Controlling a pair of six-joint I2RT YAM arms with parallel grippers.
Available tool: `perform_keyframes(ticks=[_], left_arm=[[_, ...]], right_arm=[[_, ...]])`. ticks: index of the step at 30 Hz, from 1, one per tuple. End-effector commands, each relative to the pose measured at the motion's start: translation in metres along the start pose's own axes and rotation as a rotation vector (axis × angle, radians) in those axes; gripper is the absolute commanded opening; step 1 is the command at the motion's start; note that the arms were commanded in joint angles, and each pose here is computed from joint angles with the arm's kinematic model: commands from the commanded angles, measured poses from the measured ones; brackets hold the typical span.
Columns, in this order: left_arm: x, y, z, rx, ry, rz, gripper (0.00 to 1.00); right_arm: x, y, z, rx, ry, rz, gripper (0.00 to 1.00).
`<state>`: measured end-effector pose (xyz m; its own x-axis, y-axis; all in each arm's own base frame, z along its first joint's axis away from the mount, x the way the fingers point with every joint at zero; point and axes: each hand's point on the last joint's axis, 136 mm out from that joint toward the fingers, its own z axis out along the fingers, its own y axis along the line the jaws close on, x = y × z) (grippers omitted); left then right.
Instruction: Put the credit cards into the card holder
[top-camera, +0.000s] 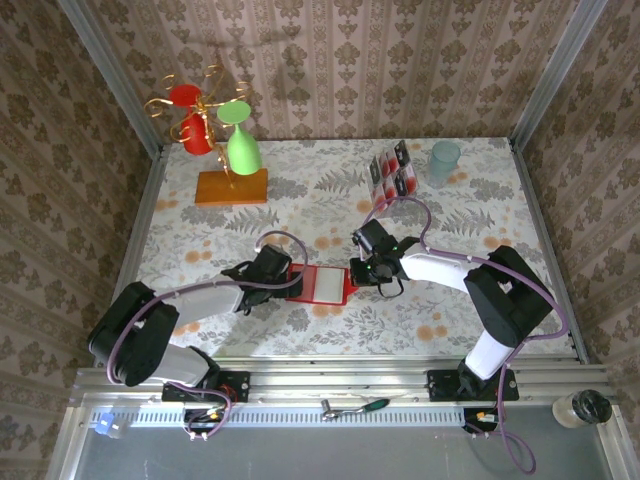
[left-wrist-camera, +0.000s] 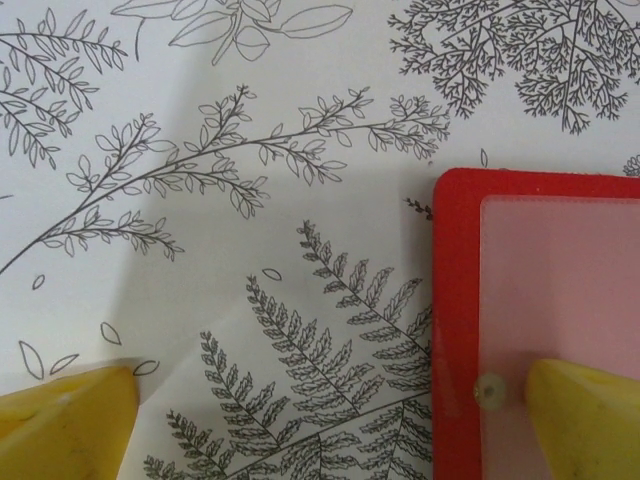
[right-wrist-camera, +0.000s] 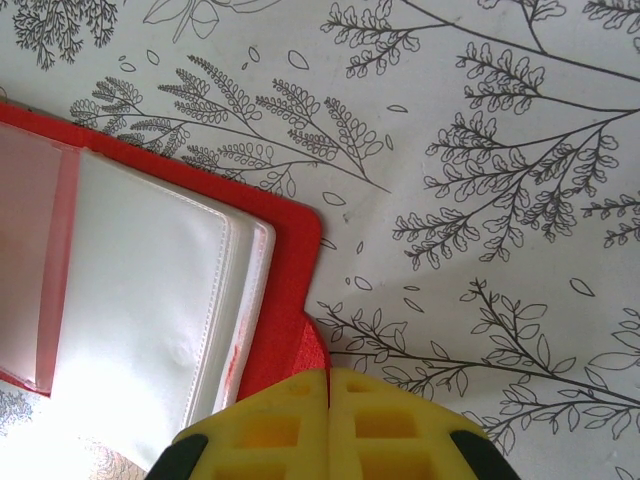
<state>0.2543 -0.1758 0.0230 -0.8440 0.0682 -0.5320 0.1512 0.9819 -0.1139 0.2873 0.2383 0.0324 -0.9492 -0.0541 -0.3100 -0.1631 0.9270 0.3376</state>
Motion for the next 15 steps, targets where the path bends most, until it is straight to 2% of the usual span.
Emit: perform_keyframes(ticks=[1,9,11,15], left_arm=[[0.009,0.0,-0.001,-0.007,0.012,-0.028,1.0],[0.018,-0.003,-0.002,-0.025,0.005,-0.025,1.0],[0.018,-0.003,-0.002,-0.024,0.004,-0.026,1.0],[0.01,-0.007,-0.007,-0.013,-0.016,-0.033,1.0]], right_arm=[[0.01,-0.008,0.002,0.014,0.039,0.0,0.05],[0.014,-0.018,0.007,0.028,0.047,0.022,0.07],[0.012,-0.016,0.004,0.02,0.045,0.02,0.13],[-0.002,-0.007,-0.014,-0.002,0.007,0.016,0.33]])
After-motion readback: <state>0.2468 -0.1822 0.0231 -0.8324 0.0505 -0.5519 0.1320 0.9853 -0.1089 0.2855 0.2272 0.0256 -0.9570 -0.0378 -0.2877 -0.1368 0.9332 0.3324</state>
